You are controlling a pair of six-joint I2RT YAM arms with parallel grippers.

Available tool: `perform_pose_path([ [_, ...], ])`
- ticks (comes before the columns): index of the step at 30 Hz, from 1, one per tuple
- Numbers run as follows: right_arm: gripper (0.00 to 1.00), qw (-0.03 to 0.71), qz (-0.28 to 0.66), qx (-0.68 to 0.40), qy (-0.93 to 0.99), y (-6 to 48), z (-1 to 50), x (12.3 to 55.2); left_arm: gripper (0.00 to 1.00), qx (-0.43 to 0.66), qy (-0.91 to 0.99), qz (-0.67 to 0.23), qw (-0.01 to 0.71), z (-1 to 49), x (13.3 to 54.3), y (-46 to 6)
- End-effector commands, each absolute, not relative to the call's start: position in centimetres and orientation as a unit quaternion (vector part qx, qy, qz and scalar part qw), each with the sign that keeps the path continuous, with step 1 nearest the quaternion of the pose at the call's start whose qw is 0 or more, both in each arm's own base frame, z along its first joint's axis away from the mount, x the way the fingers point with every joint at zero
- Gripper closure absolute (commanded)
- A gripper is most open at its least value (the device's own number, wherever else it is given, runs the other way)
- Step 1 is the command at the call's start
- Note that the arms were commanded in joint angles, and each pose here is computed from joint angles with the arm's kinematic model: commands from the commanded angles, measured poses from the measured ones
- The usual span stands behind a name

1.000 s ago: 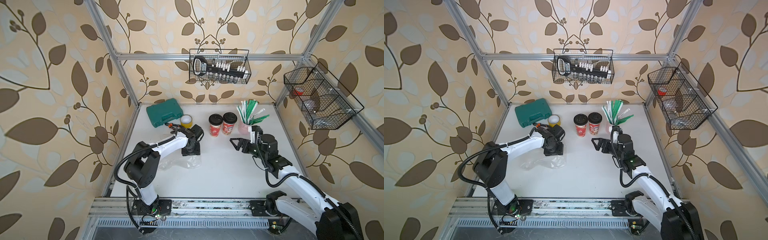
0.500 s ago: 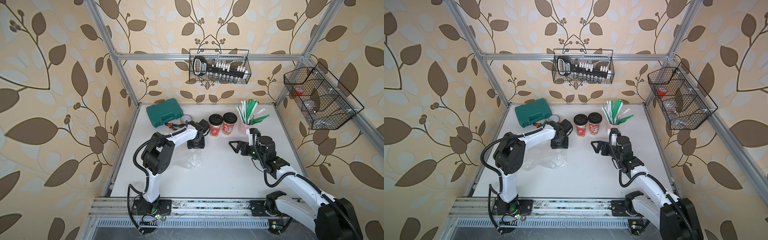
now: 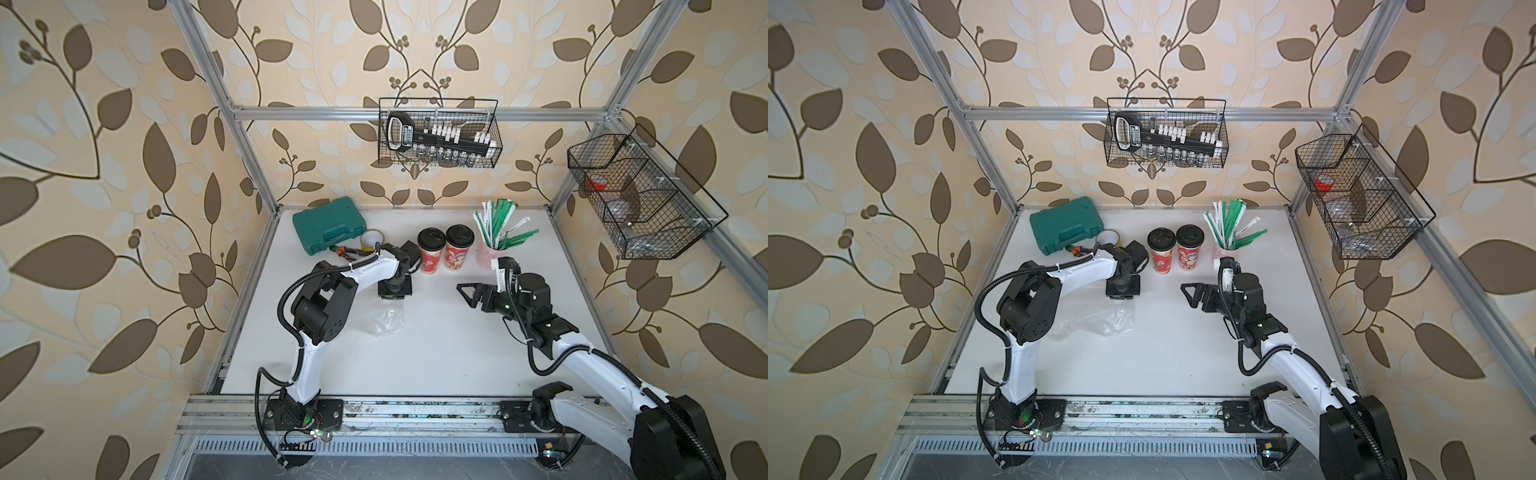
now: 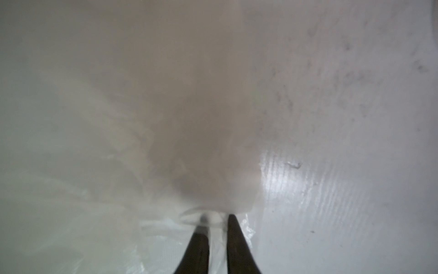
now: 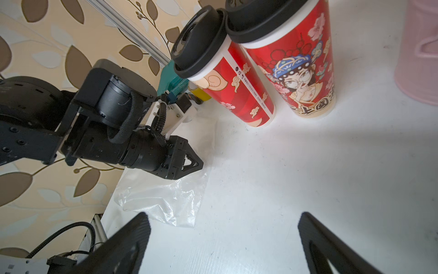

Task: Pack milk tea into plastic carrier bags
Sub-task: Pick up the plastic carrier bag from the center of the board.

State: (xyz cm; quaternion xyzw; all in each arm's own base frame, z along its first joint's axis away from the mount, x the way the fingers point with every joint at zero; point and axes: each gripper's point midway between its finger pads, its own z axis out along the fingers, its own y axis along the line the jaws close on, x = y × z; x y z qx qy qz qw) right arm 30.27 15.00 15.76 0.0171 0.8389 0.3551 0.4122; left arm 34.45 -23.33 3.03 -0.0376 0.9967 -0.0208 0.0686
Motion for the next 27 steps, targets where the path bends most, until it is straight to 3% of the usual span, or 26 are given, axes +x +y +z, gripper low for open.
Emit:
perform_pose_path([
  [1,0.01,0.404,0.357,0.005,0.842,15.4,15.1,30.1,0.99,-0.045,0.992,-0.054,0.102,7.1,34.6,-23.8],
  [10,0.01,0.377,0.386,0.006,0.842,16.6,15.3,30.5,1.00,-0.035,0.981,-0.119,0.152,14.8,33.9,-24.1],
  [19,0.01,0.316,0.407,-0.050,0.856,22.4,17.5,30.7,1.00,-0.004,0.950,-0.240,0.198,22.8,31.6,-25.6],
  [22,0.01,0.324,0.377,-0.040,0.866,21.7,18.7,31.2,1.00,0.002,0.936,-0.264,0.234,26.3,31.3,-25.3],
  [27,0.01,0.321,0.427,-0.075,0.842,24.1,22.7,29.7,1.00,-0.006,0.914,-0.300,0.273,29.8,30.8,-24.7],
])
